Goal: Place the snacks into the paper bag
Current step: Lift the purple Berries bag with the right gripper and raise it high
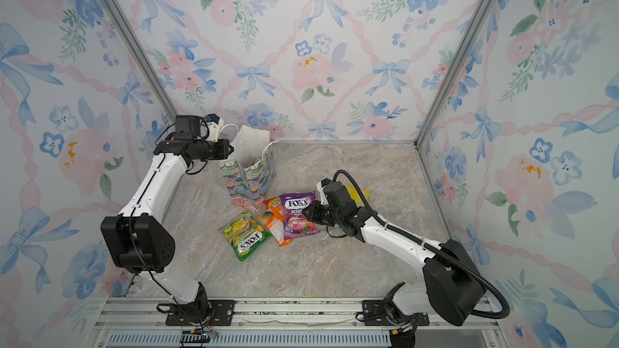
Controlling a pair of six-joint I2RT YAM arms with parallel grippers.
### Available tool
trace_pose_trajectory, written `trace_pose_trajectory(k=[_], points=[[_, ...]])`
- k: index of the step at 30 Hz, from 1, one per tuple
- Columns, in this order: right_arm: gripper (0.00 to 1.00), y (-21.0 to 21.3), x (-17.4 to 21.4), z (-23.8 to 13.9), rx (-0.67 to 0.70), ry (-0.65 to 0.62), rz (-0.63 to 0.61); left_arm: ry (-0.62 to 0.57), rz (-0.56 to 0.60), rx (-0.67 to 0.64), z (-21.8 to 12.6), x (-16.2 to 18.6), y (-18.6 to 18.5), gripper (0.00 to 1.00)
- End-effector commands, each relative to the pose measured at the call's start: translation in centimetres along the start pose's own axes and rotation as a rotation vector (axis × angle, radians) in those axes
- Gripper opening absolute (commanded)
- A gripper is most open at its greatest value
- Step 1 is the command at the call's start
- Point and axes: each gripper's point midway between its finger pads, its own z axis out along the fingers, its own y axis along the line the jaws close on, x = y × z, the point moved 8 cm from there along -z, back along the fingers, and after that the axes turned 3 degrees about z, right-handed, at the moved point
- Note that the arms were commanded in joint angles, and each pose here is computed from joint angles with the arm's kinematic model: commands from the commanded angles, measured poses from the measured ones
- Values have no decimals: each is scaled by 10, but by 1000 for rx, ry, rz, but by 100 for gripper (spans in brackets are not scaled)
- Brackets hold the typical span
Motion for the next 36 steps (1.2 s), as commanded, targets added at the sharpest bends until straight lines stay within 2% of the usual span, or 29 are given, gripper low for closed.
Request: trace_pose_trajectory(k=[1,10,15,33,36], points=[[0,14,-21,-21,21,-44,-71,8,10,-6,-1,4,0,0],[0,63,-85,-52,10,-231,-202,11,9,-5,0,5,0,0],[0,87,-114,-63,49,-322,-294,13,9,-6,1,5,1,0],[0,159,-184,-101,66,-530,-503,18,7,-8,3,6,2,0],[0,166,-194,-94,57,-539,-515,17,8,-10,2,6,1,0]])
